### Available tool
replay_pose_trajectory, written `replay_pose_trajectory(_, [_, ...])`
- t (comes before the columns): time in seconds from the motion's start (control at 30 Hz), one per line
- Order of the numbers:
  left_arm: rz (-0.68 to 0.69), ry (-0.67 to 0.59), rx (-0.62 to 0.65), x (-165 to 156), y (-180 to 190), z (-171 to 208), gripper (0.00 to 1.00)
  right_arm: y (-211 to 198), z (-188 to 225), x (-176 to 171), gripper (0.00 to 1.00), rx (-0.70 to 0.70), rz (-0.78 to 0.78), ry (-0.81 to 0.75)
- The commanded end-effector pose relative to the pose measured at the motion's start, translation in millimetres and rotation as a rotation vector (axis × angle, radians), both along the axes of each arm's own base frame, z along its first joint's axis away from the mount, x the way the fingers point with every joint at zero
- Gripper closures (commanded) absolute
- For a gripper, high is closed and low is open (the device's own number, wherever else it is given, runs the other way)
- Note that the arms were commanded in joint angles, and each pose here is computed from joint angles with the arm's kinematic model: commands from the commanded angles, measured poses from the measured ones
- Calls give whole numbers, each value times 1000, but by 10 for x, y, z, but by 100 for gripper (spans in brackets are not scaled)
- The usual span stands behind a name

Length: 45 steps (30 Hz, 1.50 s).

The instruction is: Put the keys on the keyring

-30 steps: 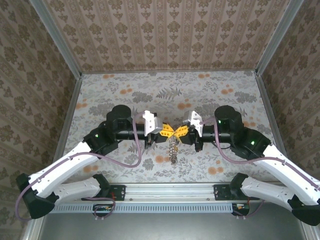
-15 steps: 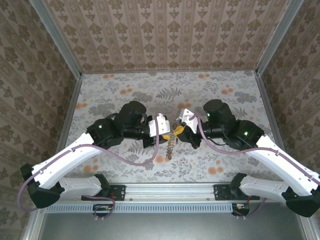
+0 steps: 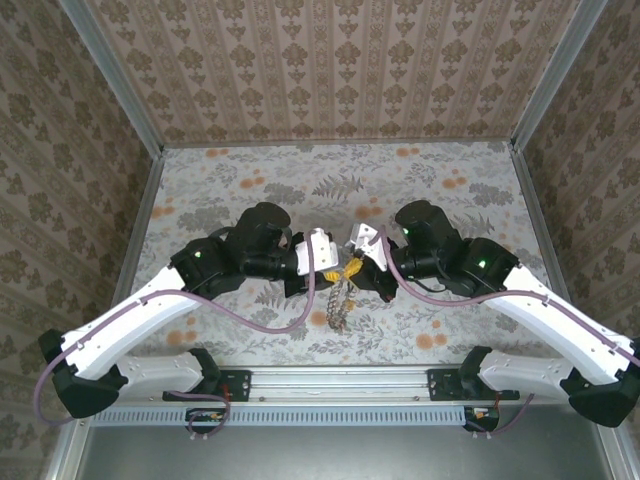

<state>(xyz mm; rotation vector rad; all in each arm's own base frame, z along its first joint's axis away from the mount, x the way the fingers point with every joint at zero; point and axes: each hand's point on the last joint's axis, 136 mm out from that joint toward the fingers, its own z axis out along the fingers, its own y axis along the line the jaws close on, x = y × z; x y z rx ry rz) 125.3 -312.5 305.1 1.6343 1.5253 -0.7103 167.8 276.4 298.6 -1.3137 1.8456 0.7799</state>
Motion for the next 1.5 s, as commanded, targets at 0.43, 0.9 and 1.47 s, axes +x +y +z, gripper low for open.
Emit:
replay_pose_trajectory(0.43, [-104, 52, -76, -130, -98, 73, 100, 69, 222, -111, 100, 58, 69, -46])
replay_pose_trajectory(0.9, [-177, 124, -374, -286, 118, 529, 100, 36, 93, -169, 71, 118, 40, -11])
replay_pose_trajectory(1.47, [-236, 110, -460, -399, 160, 614, 100, -123, 527, -423, 60, 330, 71, -100])
